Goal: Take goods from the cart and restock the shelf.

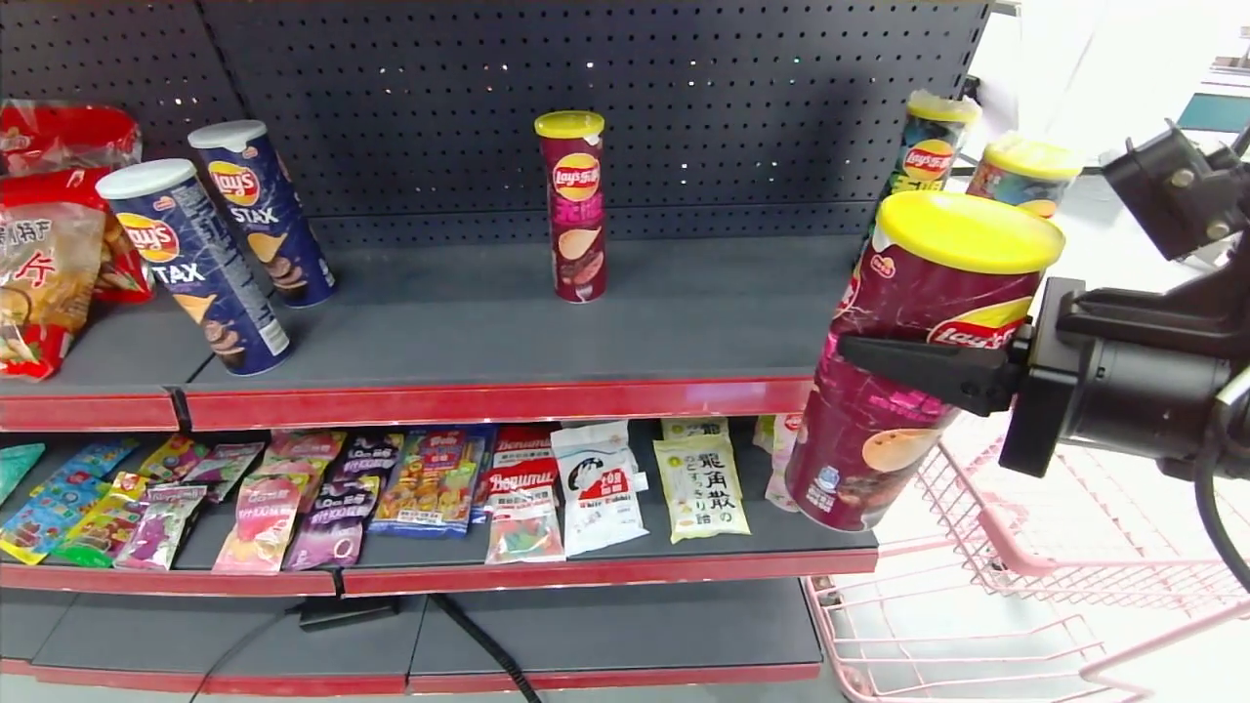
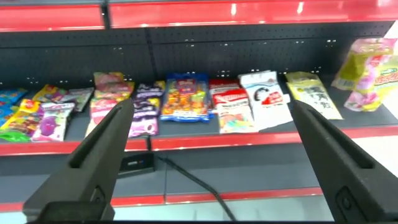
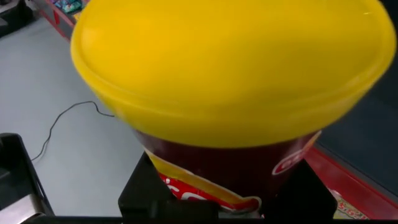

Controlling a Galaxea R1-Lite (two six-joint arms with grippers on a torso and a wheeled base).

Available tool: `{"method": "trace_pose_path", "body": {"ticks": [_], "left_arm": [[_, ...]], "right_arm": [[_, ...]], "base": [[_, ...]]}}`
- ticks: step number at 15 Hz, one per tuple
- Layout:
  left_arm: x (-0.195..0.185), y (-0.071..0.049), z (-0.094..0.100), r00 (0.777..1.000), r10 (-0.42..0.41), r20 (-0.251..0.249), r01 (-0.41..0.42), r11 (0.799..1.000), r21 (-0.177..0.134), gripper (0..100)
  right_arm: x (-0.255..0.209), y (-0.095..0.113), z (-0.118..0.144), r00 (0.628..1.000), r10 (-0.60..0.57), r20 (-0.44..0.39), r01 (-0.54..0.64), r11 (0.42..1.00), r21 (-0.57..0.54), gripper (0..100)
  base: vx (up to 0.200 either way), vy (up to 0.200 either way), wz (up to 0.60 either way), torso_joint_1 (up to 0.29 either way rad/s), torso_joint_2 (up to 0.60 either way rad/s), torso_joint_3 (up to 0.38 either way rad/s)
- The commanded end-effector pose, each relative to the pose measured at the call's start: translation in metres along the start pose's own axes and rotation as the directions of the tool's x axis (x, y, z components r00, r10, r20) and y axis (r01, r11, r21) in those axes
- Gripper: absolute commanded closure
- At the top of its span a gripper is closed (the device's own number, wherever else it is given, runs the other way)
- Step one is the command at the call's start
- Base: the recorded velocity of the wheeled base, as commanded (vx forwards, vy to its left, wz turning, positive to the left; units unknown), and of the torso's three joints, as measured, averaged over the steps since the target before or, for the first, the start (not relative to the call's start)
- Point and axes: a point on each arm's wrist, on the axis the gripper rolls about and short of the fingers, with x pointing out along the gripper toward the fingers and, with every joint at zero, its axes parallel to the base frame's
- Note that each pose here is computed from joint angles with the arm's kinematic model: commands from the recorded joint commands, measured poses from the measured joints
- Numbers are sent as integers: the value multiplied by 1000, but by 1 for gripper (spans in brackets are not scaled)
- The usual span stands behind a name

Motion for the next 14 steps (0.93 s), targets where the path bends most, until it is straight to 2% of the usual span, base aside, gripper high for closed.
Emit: {"method": "trace_pose_path", "body": {"ticks": [1, 7, 10, 14], "left_arm": [[0, 0, 0, 1000, 0, -1, 0, 1000, 0, 0], [0, 0, 0, 1000, 0, -1, 0, 1000, 0, 0], [0, 0, 0, 1000, 0, -1, 0, 1000, 0, 0], [0, 0, 0, 1000, 0, -1, 0, 1000, 0, 0]], "right_arm": [[-4, -1, 2, 1000, -10, 13, 10, 1000, -3, 100], [-12, -3, 5, 999, -25, 31, 25, 1000, -6, 100], [-13, -2, 3, 999, -25, 26, 25, 1000, -6, 100], [-13, -1, 1, 1000, -21, 18, 21, 1000, -4, 100]], "base": [[0, 200, 0, 2, 12, 2], [0, 200, 0, -2, 2, 4], [0, 0, 0, 0, 0, 0], [200, 0, 0, -7, 4, 5]]}}
